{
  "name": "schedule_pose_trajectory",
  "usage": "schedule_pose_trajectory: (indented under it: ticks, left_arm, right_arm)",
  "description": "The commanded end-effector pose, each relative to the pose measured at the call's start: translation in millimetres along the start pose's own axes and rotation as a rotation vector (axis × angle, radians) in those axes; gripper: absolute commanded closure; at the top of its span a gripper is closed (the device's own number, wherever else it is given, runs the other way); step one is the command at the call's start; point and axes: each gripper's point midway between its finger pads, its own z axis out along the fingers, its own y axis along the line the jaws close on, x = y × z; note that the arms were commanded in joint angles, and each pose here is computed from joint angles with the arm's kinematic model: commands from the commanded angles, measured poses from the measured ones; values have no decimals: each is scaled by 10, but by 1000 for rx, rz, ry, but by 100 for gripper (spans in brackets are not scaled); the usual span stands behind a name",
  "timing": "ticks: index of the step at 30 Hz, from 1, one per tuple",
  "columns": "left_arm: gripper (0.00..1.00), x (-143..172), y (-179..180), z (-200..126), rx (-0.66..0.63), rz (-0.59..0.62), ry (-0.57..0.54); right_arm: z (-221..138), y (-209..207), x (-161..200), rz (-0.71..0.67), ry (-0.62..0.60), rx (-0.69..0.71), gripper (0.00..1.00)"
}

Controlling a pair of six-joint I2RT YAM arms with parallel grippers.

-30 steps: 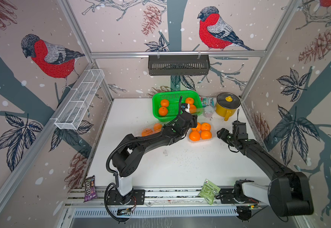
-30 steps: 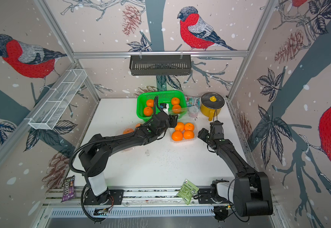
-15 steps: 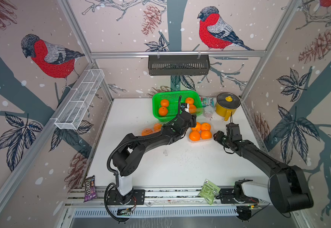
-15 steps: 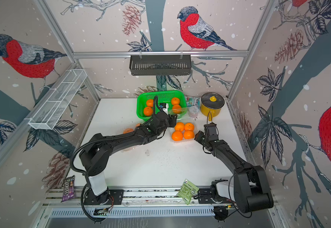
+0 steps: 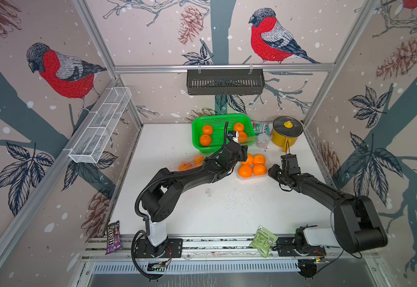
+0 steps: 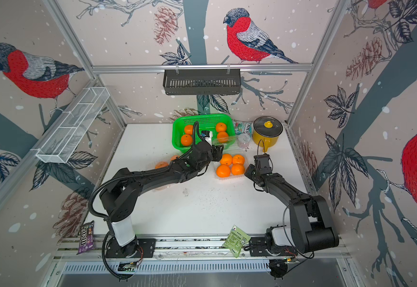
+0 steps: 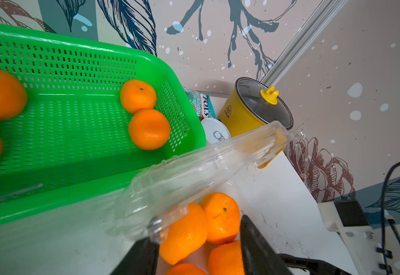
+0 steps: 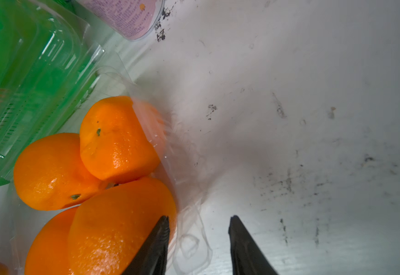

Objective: Take oranges out of containers
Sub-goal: Move the packing box to the center of the board.

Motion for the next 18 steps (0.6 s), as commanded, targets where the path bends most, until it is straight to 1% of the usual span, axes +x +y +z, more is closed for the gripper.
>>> schedule_pose_trajectory:
  ticks: [1,3,6,9,10,11,12,18]
  left_arm:
    - [47,-97,-49,-15,19,-6,-33]
    - [47,-104,-50,-21,18,-6,-33]
    - [47,-102,-46,-34,15,-9,-28]
    - [47,-98,-38,-44,12,-15,-22]
    - [47,-96,-37,-48,10,-15,-21]
    - [47,-95,-39,-52,11,-16,-19]
    - [47,-101,-36,-57,9,-20,-18]
    - [47,-108,-48,-90,12,-29,-10]
  right_arm:
    - [26,45,-58,2,-31,-4,56]
    - [38,33,-47,4,-31,1,62]
    - [43,14,-34,0,-31,9,67]
    - [30,8,-30,-14,-35,15,74]
    - [23,-9,-23,-21,-35,22,79]
    - [14,-25,-24,-26,-39,27,89]
    - [9,-55,-8,-29,-38,35,95]
    - [-89,-224,50,-49,-51,79,97]
